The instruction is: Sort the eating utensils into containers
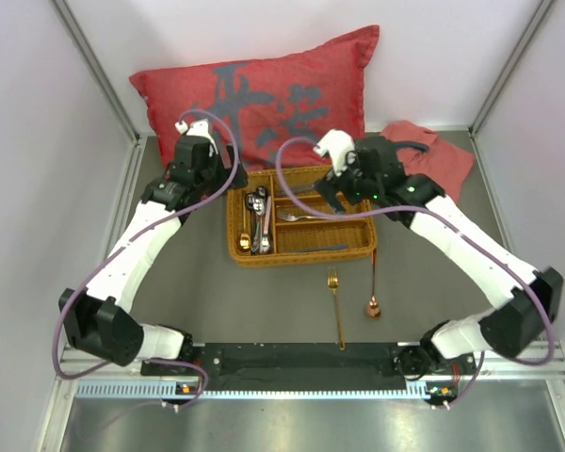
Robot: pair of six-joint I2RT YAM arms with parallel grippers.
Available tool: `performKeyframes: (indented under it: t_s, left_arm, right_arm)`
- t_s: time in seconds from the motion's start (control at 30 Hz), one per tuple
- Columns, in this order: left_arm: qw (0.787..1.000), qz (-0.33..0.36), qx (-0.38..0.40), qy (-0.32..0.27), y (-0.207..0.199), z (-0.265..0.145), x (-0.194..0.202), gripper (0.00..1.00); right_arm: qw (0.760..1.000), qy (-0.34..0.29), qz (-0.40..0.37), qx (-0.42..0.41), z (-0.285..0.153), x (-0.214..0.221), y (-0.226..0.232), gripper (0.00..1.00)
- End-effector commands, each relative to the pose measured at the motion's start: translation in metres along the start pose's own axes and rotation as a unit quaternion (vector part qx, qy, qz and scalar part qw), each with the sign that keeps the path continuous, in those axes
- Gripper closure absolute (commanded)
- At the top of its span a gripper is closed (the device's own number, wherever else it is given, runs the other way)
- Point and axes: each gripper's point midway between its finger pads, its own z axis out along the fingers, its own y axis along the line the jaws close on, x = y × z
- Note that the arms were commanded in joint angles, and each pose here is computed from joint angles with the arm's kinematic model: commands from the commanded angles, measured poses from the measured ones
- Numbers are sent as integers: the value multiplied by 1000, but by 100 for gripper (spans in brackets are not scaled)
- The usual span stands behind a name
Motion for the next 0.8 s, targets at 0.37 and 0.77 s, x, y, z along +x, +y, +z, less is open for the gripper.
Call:
performKeyframes:
  t_s: [0.37, 0.77]
  left_arm:
    - [997, -44, 52, 26, -3, -34, 39, 2]
    - [993, -61, 81, 63, -6, -49, 66, 2]
  right_arm:
    - [880, 282, 365, 110, -80, 146, 45, 1]
    - [803, 336, 487, 66, -84, 226, 122, 32]
